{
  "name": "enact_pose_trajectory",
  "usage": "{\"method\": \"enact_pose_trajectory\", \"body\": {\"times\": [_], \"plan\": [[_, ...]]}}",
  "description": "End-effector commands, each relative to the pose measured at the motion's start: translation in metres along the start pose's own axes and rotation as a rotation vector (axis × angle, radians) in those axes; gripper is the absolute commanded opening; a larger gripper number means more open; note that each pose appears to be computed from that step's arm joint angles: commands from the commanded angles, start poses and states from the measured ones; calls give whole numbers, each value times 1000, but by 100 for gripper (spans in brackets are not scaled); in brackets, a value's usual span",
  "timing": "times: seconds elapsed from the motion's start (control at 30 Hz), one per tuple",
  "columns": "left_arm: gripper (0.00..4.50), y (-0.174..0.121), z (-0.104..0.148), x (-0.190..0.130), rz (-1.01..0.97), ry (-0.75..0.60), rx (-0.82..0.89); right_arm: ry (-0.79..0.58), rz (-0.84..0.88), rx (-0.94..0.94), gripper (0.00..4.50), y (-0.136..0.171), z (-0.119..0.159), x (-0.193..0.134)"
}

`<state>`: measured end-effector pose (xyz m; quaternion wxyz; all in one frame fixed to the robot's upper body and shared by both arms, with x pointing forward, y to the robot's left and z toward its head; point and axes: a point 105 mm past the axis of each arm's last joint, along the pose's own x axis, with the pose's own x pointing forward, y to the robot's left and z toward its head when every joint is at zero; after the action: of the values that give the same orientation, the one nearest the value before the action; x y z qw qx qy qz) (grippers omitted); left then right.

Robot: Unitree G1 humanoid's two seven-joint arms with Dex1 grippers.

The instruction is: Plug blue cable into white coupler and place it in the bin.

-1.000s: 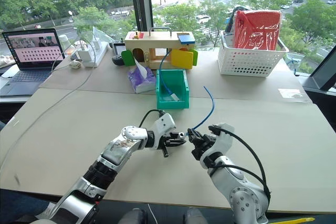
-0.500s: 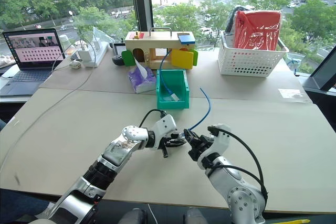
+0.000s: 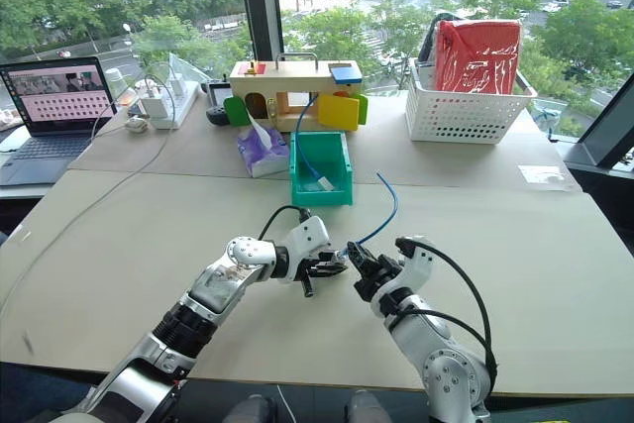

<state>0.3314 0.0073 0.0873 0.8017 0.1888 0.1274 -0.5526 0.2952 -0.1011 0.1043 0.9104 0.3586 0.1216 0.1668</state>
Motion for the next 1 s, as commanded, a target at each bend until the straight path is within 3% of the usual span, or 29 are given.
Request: {"method": "enact_pose_trajectory", "body": {"times": [0.03,0.3,0.4,0.57,0.77,1.0], "plan": [[67,-1,14,1,-7,-31,52,7,-53,-1,0,-13,-3,1],[67,-3,15,2,-11,-30,54,32,-39,-37,0,-10,-7,3],[67,-4,12,1,-19,1,-16,98,-21,-207,0,-1,-15,2],[67,-6,15,-3,-27,56,-75,136,-28,-311,0,0,-22,2],[67,-7,20,-7,-25,96,-109,166,-34,-331,0,1,-30,2],[67,-9,29,-5,-21,101,-150,308,26,-291,0,5,-56,-3]]}}
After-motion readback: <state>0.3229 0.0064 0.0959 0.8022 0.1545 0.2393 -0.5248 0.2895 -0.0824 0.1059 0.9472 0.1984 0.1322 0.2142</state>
